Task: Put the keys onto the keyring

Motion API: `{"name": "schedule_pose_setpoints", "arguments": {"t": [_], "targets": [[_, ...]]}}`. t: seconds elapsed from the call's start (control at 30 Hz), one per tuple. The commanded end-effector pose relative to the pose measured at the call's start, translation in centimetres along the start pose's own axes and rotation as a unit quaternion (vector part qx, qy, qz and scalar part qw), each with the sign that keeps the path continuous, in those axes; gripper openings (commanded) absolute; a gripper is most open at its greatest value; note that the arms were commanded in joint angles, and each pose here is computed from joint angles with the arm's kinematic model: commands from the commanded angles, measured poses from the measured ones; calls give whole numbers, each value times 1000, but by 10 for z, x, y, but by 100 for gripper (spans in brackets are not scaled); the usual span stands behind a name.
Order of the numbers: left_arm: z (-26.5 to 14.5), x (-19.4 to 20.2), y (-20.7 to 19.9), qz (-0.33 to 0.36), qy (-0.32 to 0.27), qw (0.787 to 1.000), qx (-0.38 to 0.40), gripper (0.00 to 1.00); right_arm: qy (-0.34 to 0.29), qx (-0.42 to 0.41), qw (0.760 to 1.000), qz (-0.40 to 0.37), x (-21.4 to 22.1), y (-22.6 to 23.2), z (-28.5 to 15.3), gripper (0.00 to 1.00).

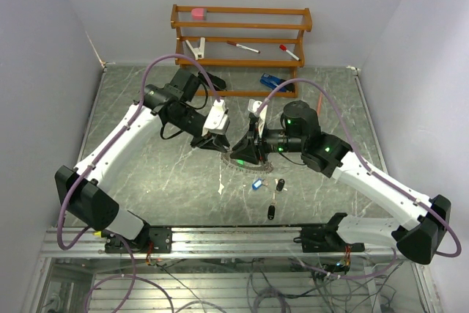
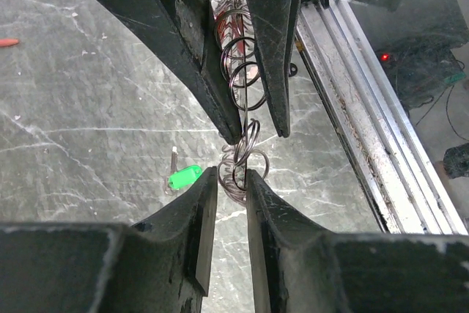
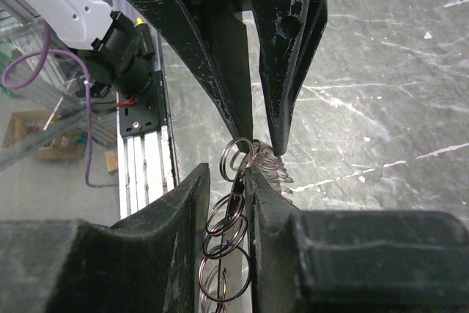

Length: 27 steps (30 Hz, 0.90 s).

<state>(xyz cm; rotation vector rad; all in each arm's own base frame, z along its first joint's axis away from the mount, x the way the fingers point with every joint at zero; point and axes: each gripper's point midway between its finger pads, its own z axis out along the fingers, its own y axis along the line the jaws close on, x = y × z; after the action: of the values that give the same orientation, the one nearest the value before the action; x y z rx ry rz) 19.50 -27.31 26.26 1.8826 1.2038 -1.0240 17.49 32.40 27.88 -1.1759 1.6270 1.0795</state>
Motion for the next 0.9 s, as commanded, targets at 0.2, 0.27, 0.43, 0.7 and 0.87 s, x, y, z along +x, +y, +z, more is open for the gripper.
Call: {"name": "schedule_pose_setpoints", "arguments": {"t": [0.2,0.27,0.43,0.7,0.87], "targets": [[-1,-22,-1,27,-37,999,3,35,-33,-10,999,-19,-25,8,-5,0],[-1,-26,-6,29,-46,998,11,36,-34,-8,999,-20,-25,7,-6,0],[0,-32,-12,26,-67,997,22,36,-35,-7,999,-18,-24,7,-6,0],[4,-26,-12,14,-68,997,26,7,-36,-5,999,-18,-25,7,-7,0],[1,-25,-11,17,-57,998,18,7,-37,-1,999,-21,-26,6,-8,0]]}}
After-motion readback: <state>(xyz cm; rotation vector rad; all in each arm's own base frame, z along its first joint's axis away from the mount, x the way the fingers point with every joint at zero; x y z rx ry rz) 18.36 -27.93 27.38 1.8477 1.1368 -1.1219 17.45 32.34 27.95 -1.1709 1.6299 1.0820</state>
